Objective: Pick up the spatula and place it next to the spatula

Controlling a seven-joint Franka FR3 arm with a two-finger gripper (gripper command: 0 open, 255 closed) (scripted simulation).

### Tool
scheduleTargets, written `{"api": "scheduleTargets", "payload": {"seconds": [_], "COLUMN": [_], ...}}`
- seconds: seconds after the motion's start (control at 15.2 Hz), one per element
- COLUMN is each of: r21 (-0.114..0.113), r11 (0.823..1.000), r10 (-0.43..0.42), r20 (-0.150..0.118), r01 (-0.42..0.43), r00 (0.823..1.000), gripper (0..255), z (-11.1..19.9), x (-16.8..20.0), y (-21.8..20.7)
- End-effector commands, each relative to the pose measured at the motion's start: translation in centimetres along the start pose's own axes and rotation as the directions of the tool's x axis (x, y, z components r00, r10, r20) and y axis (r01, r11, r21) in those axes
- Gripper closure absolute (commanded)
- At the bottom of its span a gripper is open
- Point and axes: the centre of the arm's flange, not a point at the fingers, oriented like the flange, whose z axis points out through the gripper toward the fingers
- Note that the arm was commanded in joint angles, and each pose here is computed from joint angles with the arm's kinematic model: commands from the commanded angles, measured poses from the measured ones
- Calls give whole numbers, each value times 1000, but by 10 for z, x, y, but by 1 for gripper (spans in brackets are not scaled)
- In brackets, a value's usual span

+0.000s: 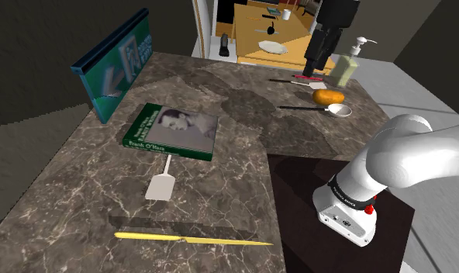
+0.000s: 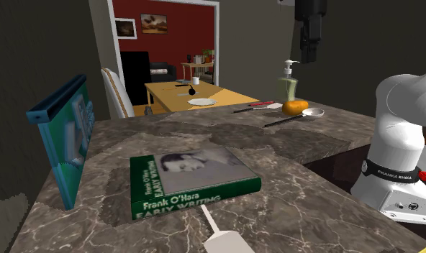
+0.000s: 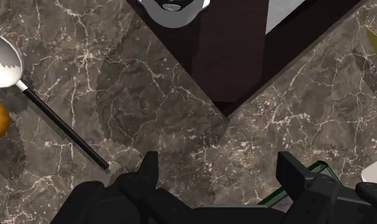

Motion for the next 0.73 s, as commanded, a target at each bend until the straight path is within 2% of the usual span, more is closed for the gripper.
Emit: {"api": "scheduleTargets", "payload": {"seconds": [0.0, 0.33, 0.66], "r21": [0, -9, -15], "r11": [1000, 992, 970], "r10": [0, 123, 243], "r20": [0, -28, -57], "r01": [0, -123, -244], "r00": [1000, 992, 968], "gripper": [0, 0, 0], "z": [0, 32, 65], "x": [0, 3, 13], "y": [0, -59, -117]}}
